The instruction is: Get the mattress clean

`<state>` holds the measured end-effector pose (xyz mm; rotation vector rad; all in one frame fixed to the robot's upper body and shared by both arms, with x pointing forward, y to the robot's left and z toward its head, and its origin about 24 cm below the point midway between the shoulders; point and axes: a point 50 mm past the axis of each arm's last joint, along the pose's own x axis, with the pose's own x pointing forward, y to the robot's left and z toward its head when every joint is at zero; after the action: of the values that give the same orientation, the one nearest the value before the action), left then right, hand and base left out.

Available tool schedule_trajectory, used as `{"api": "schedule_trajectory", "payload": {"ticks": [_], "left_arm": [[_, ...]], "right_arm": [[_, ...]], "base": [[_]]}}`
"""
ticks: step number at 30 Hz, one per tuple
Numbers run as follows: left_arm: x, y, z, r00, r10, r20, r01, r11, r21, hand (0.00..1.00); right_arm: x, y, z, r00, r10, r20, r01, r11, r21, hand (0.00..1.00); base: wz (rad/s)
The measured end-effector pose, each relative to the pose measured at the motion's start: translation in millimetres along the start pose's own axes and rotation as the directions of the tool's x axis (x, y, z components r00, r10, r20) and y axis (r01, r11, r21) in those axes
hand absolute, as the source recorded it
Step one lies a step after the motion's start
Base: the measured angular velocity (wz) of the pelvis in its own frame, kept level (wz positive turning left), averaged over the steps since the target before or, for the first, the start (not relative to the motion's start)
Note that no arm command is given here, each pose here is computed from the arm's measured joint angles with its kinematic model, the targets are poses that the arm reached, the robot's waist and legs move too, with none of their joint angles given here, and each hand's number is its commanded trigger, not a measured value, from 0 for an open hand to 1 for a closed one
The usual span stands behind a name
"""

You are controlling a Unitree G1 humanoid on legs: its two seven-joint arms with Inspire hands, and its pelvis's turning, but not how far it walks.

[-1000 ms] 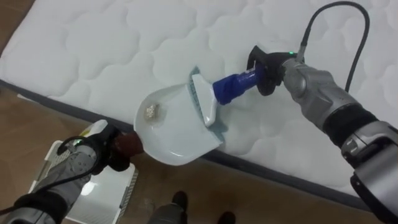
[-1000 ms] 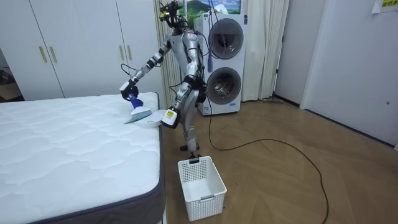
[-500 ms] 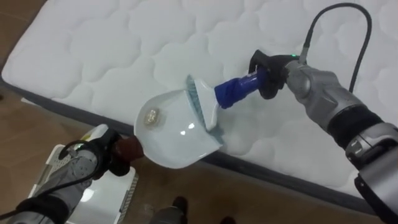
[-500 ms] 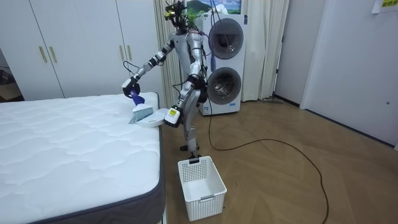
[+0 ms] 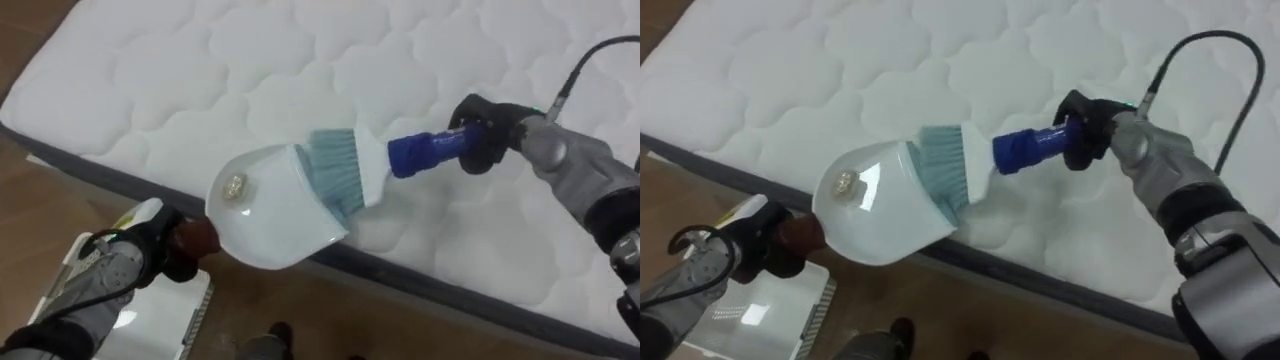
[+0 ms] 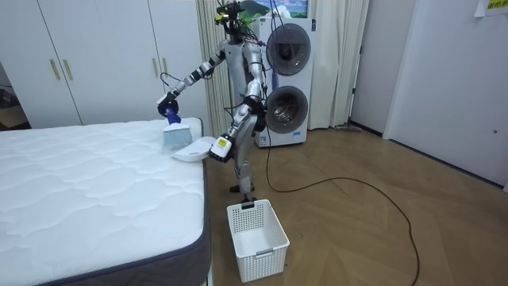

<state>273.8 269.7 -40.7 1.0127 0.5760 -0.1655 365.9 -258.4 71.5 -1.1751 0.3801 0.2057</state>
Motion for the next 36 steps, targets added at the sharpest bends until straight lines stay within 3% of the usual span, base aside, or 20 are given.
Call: {"api": "schedule_trajectory", "payload": {"ticks": [5, 6, 7, 8, 21, 24, 36], "left_arm": [[-3.6, 16.5, 0, 0.996, 0.079, 0.034, -0.077, 0.996, -0.031, 1.0], [-4.2, 16.4, -1, 0.996, 0.082, 0.034, -0.081, 0.996, -0.03, 1.0], [-5.3, 14.6, -3, 0.996, 0.08, 0.031, -0.079, 0.996, -0.03, 1.0], [-6.8, 12.6, -4, 0.997, 0.077, 0.03, -0.076, 0.997, -0.031, 1.0], [-21.1, 11.3, -3, 0.985, 0.155, 0.08, -0.144, 0.981, -0.131, 1.0], [-22.5, 8.0, 0, 0.981, 0.17, 0.092, -0.157, 0.979, -0.133, 1.0], [-31.9, -6.1, 20, 0.962, 0.223, 0.158, -0.175, 0.947, -0.27, 1.0]], "right_arm": [[-10, -10, -34, 0.996, -0.052, -0.077, 0.066, 0.979, 0.192, 0.96], [-11, -12, -36, 0.995, -0.057, -0.083, 0.073, 0.977, 0.203, 0.39], [-12, -13, -40, 0.994, -0.062, -0.092, 0.081, 0.971, 0.225, 0.25], [-13, -13, -43, 0.993, -0.064, -0.097, 0.086, 0.967, 0.239, 0.0], [-41, 25, -100, 0.96, -0.121, -0.252, 0.236, 0.832, 0.502, 0.0], [-43, 25, -101, 0.952, -0.148, -0.268, 0.27, 0.82, 0.505, 0.0], [-48, 53, -81, 0.929, -0.259, -0.264, 0.37, 0.643, 0.671, 0.0]], "base": [[0.06], [-0.03], [0.0], [0.0], [0.05], [0.0], [-0.03]]}}
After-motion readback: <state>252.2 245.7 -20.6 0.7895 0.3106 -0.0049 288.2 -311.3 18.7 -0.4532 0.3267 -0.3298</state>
